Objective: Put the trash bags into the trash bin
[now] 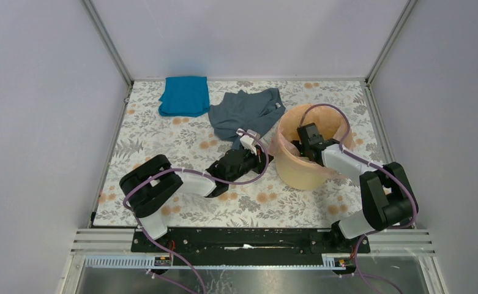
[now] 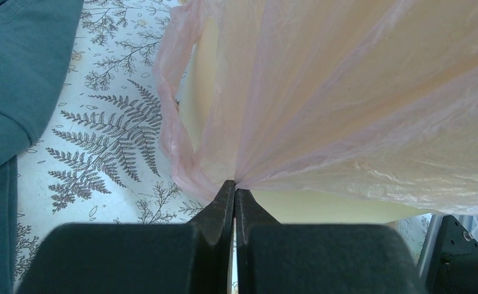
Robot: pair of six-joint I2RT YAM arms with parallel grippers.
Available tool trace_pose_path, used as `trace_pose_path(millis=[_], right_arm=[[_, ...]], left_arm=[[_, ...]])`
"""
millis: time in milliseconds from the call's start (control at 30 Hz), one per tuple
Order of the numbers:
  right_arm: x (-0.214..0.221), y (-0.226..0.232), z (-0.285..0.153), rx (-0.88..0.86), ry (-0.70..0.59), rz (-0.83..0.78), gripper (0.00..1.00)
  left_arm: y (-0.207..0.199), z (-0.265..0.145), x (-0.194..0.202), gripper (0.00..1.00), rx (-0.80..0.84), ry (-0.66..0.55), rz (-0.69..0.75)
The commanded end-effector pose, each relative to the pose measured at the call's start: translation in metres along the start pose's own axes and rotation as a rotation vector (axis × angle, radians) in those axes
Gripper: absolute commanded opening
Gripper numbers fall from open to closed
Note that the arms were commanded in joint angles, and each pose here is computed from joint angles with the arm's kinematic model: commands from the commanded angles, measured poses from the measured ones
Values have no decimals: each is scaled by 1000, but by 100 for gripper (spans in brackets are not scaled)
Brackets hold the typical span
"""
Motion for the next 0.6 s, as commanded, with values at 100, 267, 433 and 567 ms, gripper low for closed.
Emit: trace_pose_path(millis=[100,267,433,567], right_arm=[[-31,-2,-55,41,-126,-15,66],[-42,-3,-86,51,-189,-1,79],[-57,-2,-104,52,-265,-1,87],[-73,5,-116,25,-310,-4,88]], left_arm=[[-9,5,-6,0,29,2,12],[-8,8,-2,0,30,11,7],[-8,9,-2,0,31,17,4],[-10,9,-4,1,29,21,9]])
Point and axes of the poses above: each gripper's point midway between its finger pads, its own z axis out along the fingers, its own y axis along the line the jaws close on, x = y × z, the point moved 4 cm from there along -z, back along the fingers, and after that the axes turned 4 degrees about -z, right-handed, at the moved point
